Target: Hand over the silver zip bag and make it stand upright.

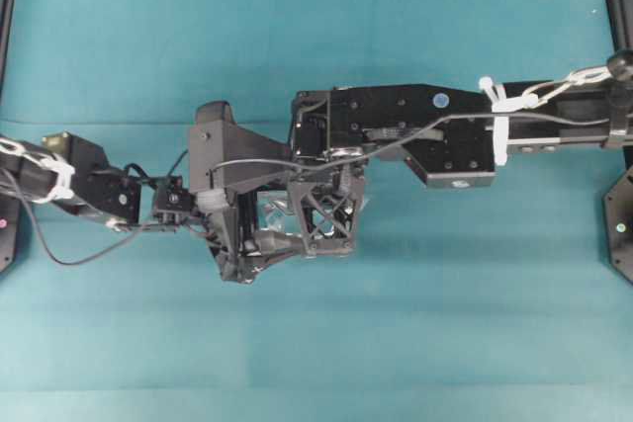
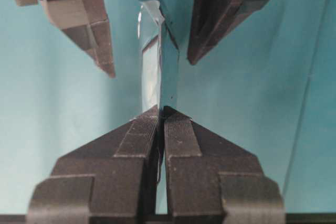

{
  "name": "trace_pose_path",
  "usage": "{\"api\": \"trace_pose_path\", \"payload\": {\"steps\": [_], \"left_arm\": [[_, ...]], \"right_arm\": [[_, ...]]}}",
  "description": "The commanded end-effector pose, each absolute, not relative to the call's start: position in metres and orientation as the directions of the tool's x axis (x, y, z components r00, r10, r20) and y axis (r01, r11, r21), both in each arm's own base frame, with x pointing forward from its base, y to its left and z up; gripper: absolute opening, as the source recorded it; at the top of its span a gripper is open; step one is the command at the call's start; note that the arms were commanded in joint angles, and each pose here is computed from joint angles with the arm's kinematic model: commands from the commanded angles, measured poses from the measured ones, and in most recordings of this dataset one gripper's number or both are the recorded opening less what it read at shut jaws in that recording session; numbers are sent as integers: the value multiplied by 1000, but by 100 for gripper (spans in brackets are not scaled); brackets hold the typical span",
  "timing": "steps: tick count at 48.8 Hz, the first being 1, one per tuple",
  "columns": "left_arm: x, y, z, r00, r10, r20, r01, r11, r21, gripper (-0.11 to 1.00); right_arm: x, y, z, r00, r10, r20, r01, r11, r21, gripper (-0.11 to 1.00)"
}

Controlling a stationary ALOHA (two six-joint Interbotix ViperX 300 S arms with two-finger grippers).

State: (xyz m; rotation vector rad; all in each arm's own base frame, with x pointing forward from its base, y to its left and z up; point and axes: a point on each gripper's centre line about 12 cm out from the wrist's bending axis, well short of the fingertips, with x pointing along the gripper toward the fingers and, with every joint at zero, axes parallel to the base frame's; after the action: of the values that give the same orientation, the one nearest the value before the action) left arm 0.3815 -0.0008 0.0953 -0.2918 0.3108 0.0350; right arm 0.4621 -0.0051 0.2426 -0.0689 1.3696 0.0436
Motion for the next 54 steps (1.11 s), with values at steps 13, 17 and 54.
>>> {"api": "trace_pose_path", "payload": {"steps": [13,17,54], "left_arm": [[384,-2,97,967,-17,-253,-54,962,-268,89],[383,-2,94,965,-17,-261,-55,963,-264,87],[391,-4,91,962,-19,-271,-40,976,-213,32]], "right_arm": [[462,-6,247,225,-12,-974,-58,998,-26,4],[462,-6,245,223,-11,-975,-58,998,-25,4],[459,-4,239,201,-10,-980,-67,997,-24,4]]}}
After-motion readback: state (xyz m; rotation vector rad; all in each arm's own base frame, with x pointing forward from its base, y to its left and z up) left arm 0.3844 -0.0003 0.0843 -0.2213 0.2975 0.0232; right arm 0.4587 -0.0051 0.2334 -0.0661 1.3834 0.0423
